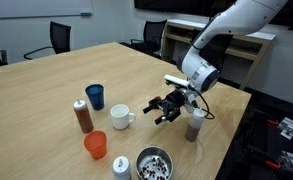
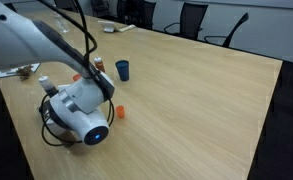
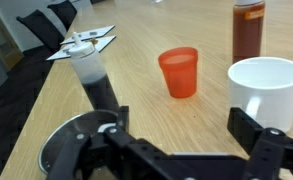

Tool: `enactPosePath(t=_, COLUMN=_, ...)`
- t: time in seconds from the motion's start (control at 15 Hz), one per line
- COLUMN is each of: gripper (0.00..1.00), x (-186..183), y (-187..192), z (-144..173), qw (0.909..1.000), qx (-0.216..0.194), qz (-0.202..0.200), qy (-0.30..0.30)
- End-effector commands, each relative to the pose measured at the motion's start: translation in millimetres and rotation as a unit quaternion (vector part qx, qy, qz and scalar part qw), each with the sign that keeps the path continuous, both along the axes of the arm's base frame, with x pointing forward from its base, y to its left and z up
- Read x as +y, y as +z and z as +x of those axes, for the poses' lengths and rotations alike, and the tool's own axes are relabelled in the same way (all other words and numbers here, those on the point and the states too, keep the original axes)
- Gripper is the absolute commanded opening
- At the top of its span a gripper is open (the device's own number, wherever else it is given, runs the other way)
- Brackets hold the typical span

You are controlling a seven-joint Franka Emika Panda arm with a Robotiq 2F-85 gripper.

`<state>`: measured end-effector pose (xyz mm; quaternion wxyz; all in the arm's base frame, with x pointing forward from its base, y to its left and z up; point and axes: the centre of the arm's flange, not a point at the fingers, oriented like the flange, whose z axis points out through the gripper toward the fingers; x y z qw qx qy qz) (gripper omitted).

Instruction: Move the white mug forward.

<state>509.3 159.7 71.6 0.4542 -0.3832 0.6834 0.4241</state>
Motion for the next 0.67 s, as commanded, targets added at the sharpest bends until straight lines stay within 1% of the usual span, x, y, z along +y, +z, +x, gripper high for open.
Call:
enactPosePath(t=0.0, gripper=1.0, x=11, y=-19, z=8, qw=0.9972, qx=-0.004, qz=-0.013, qy=-0.073)
enactPosePath(t=0.2, gripper=1.0, x=21, y=-29, z=13, qw=0.9937, qx=-0.003, qz=-0.034, qy=-0.107)
enactPosePath(t=0.33, gripper=1.0, x=28, y=-29, z=18, qw=0.992, qx=-0.007, qz=-0.052, qy=-0.115)
enactPosePath(t=0.6, gripper=1.0, x=32, y=-24, z=21, qw=0.9904, qx=-0.011, qz=-0.063, qy=-0.123)
